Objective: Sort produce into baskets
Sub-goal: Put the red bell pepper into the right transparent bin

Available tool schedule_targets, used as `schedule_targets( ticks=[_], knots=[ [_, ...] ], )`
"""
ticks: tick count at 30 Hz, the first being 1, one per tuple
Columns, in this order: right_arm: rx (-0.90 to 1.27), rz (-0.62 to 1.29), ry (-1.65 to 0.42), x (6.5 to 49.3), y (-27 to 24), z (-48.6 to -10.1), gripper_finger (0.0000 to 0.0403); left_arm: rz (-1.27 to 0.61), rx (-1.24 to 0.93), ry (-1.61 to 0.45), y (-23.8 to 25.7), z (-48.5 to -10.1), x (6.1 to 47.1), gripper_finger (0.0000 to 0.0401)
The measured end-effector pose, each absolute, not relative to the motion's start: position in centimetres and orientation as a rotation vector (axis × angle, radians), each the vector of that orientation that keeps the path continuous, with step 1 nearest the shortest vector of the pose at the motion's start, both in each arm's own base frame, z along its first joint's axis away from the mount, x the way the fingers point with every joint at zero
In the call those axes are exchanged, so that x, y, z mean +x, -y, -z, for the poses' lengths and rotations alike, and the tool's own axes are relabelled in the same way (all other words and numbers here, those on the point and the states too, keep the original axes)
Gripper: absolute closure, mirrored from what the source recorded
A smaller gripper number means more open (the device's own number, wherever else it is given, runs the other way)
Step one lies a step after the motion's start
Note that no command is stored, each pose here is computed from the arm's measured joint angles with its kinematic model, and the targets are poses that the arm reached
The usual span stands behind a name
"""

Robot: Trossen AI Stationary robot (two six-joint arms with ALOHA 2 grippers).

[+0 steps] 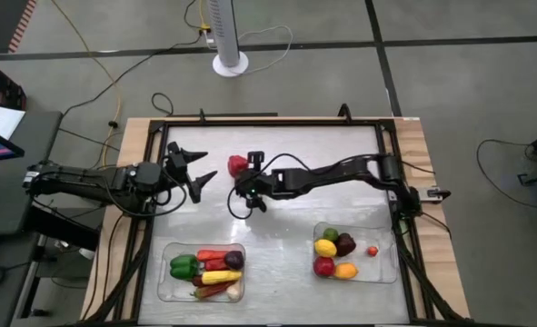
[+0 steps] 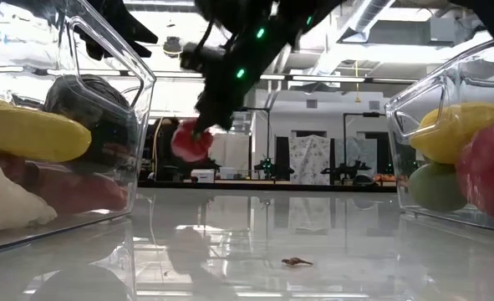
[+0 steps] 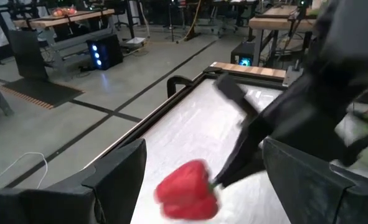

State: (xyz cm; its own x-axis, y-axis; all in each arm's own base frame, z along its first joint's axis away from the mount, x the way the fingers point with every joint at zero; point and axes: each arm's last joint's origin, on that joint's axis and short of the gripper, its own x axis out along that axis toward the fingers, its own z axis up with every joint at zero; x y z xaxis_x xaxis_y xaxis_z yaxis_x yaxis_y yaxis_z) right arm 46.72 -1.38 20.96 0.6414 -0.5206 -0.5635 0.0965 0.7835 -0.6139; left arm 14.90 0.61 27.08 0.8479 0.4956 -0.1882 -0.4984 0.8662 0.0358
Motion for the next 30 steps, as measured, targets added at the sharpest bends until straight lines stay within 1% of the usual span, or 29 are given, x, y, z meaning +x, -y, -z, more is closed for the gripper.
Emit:
schedule_targets(
  ticks=[7, 14, 17, 25, 27, 30],
  knots=[
    [-0.521, 0.295, -0.835, 42.5, -2.2, -26.9, 0.0381, -0.524, -0.014, -0.196, -0.6, -27.1, 14.9, 0.0095],
    [-0.377, 0.15, -0.886, 36.5, -6.7, -31.9, 0.038, -0.524, -0.017, -0.194, -0.6, -27.1, 14.9, 0.0095],
    [-0.34, 0.11, -0.9, 34.0, -9.1, -33.2, 0.038, -0.524, -0.024, -0.191, -0.6, -27.1, 14.9, 0.0095],
    [-0.286, -0.001, -0.849, 26.8, -15.1, -36.6, 0.0379, -0.525, -0.041, -0.179, -0.6, -27.2, 14.9, 0.0095],
    [-0.255, -0.008, -0.874, 24.9, -16.0, -36.9, 0.0378, -0.526, -0.043, -0.174, -0.6, -27.2, 14.9, 0.0095],
    [-0.218, 0.032, -0.898, 22.2, -17.2, -37.0, 0.0372, -0.525, -0.048, -0.159, -0.6, -27.4, 15.0, 0.0095]
  ],
)
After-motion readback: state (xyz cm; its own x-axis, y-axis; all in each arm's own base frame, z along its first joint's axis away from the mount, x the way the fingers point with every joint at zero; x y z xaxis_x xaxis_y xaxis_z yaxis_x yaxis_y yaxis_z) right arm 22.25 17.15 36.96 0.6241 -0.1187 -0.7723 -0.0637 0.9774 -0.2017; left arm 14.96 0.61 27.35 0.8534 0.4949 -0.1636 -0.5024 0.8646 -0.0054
